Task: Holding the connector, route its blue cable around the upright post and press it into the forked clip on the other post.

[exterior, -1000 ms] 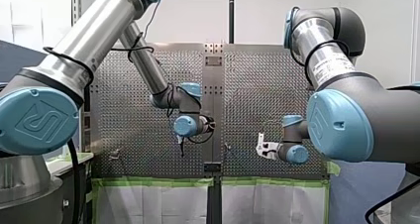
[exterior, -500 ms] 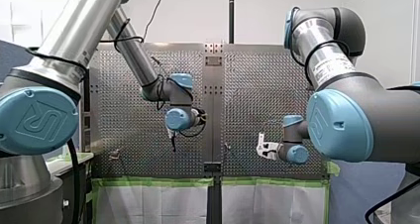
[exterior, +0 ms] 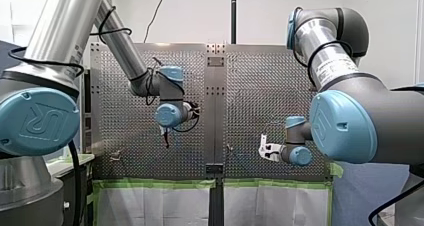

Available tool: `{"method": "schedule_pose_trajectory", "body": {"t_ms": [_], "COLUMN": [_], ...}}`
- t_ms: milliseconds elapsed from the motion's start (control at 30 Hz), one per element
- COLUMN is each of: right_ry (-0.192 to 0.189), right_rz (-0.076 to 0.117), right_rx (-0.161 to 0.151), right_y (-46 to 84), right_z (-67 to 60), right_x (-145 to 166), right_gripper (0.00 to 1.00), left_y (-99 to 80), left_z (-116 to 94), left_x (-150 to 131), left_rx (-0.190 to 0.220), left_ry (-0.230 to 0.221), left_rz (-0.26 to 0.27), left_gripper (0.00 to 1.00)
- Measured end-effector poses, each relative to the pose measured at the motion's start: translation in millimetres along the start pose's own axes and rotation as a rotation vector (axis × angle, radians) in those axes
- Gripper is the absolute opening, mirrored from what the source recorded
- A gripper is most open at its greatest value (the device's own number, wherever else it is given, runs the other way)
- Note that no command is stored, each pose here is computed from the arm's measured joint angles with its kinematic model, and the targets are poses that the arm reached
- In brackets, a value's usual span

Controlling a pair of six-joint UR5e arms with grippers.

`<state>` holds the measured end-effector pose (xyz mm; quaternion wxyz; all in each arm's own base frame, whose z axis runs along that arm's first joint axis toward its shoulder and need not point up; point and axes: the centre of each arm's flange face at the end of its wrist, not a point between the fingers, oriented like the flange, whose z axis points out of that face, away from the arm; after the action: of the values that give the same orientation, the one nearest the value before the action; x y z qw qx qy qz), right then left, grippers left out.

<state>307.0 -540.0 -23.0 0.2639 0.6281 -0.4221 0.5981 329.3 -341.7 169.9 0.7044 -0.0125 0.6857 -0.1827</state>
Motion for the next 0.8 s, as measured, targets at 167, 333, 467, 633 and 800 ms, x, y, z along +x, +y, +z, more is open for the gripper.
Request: {"method": "schedule_pose_trajectory", "body": {"t_ms": [167, 333, 467, 633, 800], "right_ry": [-0.002, -0.007, -0.015, -0.020, -0.020], "right_rz": [0.001, 0.002, 0.005, 0.003, -0.002], "right_rx": [0.000, -0.002, -0.006, -0.011, -0.032], "right_y": [-0.2, 0.6, 2.2, 3.8, 7.5], "right_z": [-0.1, -0.8, -1.7, -2.3, -0.7], "right_x": [-0.2, -0.7, -1.2, -1.0, 2.1], "right_gripper": [0.00, 0.00, 0.00, 0.00, 0.00], "left_y": [9.4, 20.3, 28.0, 33.0, 33.6], "left_z": [-14.4, -30.3, -43.2, -58.6, -68.1], "left_x": [9.8, 31.8, 47.0, 56.9, 61.4], "left_rx": [-0.011, -0.020, -0.021, 0.006, 0.047], "left_ry": [0.029, 0.076, 0.117, 0.145, 0.157], "left_rz": [0.019, 0.048, 0.066, 0.080, 0.077], "left_gripper": [1.00, 1.00, 1.00, 1.00, 1.00]}}
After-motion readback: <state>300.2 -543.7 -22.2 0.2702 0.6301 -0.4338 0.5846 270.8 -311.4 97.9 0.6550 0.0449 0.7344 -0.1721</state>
